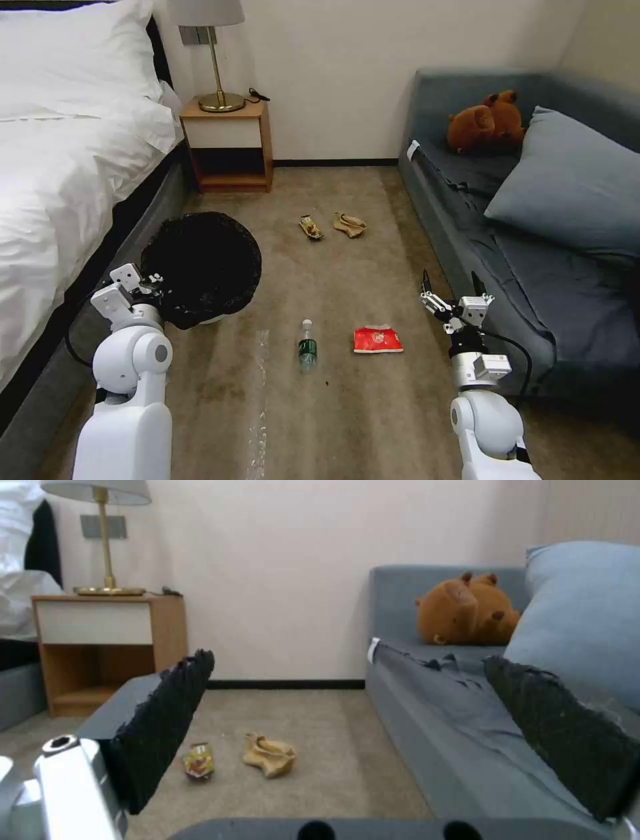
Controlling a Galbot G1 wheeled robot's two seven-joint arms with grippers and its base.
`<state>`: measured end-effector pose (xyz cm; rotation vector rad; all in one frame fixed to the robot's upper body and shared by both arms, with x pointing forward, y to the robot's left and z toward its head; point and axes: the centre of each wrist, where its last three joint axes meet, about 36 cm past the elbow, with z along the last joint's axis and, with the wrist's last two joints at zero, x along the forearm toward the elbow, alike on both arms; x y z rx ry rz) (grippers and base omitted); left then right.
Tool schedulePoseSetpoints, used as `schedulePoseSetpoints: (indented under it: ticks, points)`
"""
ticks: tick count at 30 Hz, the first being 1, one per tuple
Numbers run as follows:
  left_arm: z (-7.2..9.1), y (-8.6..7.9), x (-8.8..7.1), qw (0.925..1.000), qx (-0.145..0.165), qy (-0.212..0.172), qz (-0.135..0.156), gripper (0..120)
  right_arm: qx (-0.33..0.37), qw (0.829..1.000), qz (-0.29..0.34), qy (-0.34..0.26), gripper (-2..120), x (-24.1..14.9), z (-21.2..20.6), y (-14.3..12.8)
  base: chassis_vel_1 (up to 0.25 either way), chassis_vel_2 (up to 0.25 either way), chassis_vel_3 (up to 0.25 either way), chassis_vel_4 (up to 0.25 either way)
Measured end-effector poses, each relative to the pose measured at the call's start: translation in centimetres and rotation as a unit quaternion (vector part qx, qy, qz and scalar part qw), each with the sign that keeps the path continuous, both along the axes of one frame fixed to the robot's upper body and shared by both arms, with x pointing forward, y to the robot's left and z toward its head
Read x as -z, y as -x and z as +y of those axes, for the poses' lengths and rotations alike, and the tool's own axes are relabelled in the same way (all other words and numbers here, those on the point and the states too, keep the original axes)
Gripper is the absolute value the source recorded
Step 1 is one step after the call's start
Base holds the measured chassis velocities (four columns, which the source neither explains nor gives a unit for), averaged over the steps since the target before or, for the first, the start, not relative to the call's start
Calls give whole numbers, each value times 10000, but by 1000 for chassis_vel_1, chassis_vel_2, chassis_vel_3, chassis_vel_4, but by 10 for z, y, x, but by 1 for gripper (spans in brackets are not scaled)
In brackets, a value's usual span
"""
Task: Pick up the trash bin, then pick up the garbage on the floor and place it into the trash bin.
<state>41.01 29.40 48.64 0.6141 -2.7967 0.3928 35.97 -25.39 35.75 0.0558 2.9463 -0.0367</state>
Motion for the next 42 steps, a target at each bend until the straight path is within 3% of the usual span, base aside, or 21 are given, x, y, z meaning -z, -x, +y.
schedulePoseSetpoints:
  ticks: [12,18,23,26,28,29,32,41,42]
  points:
    - [1,-2,3,10000,-27,-14,45,3,-45,9998,7,176,100,14,0,-2,-82,93,81,-90]
    - [0,-2,5,10000,-28,-15,77,3,-251,9992,-178,267,100,23,9,-13,-7,9,12,-7]
    - [-1,-3,4,10000,-44,-22,72,3,-554,9983,31,194,100,31,28,-27,0,0,0,0]
    - [-3,-5,2,10000,-46,-24,76,3,-681,9962,532,-74,100,39,53,-44,0,0,0,0]
    - [-7,-7,-1,9999,-48,-60,87,3,-898,9861,1344,-385,100,41,76,-57,0,0,0,0]
    - [-7,-7,-1,9999,-48,-60,87,3,-898,9861,1344,-385,100,41,76,-57,0,0,0,0]
    - [-11,-7,-5,9999,-73,-107,75,3,-1200,9660,2224,-539,100,51,99,-68,0,0,0,0]
    - [-10,-14,-1,9996,-196,-148,160,3,-1663,9264,3334,-539,100,79,142,-76,0,0,0,0]
    - [-14,-16,3,9994,-204,-172,211,3,-1717,9103,3718,-602,100,83,153,-80,0,0,0,0]
